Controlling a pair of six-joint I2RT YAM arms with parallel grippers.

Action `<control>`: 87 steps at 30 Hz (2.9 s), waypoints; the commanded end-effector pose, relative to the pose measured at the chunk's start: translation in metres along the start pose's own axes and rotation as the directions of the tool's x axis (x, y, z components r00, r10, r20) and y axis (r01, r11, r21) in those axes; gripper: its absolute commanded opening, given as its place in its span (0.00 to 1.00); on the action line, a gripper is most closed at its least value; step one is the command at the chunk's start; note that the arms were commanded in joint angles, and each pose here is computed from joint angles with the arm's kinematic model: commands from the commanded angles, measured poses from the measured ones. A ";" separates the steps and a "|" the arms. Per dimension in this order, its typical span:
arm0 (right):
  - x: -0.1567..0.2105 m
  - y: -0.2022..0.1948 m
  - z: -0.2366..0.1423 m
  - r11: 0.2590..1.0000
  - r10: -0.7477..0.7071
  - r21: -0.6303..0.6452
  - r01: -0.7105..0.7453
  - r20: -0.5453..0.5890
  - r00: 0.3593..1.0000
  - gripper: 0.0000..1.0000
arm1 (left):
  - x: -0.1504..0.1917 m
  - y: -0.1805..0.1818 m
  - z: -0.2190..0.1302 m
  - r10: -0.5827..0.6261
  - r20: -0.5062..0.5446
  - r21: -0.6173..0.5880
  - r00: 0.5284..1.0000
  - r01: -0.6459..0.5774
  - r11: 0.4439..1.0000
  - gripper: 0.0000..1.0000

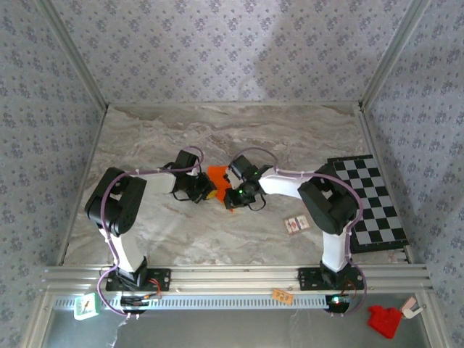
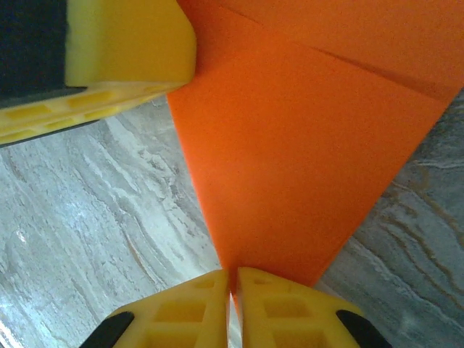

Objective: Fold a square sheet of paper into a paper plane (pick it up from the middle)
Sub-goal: Third fold the triangle at the center of the table.

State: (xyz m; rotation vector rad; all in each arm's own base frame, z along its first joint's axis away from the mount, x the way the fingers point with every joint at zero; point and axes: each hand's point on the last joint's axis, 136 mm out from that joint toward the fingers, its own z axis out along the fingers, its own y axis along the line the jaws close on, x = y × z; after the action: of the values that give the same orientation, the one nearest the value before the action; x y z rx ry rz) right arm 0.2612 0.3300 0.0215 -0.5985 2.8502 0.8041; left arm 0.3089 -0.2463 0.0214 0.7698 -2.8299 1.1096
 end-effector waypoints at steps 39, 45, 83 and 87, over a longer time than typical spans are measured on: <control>0.028 -0.034 0.016 0.986 0.113 0.139 -0.094 -0.134 0.985 0.11 | 0.032 0.000 0.012 0.249 -0.065 -0.010 0.966 -0.250 0.968 0.07; 0.043 -0.045 0.020 0.982 0.117 0.165 -0.089 -0.172 0.978 0.11 | 0.016 0.017 0.012 0.222 -0.033 -0.076 0.974 -0.224 0.972 0.07; -0.027 0.026 -0.026 0.998 0.032 -0.055 -0.027 0.092 0.995 0.20 | -0.048 -0.011 -0.077 0.200 0.172 -0.015 0.965 -0.201 0.980 0.21; -0.045 0.047 -0.046 0.992 0.048 -0.121 -0.023 0.206 0.977 0.26 | -0.028 -0.018 -0.080 0.203 0.178 0.035 0.963 -0.213 0.976 0.33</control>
State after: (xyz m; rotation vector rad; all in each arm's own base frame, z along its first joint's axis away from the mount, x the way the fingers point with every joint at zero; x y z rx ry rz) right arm 0.2731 0.3442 0.0547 -0.4990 2.7778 0.8956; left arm 0.3365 -0.1850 0.0825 0.5877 -3.1325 1.1428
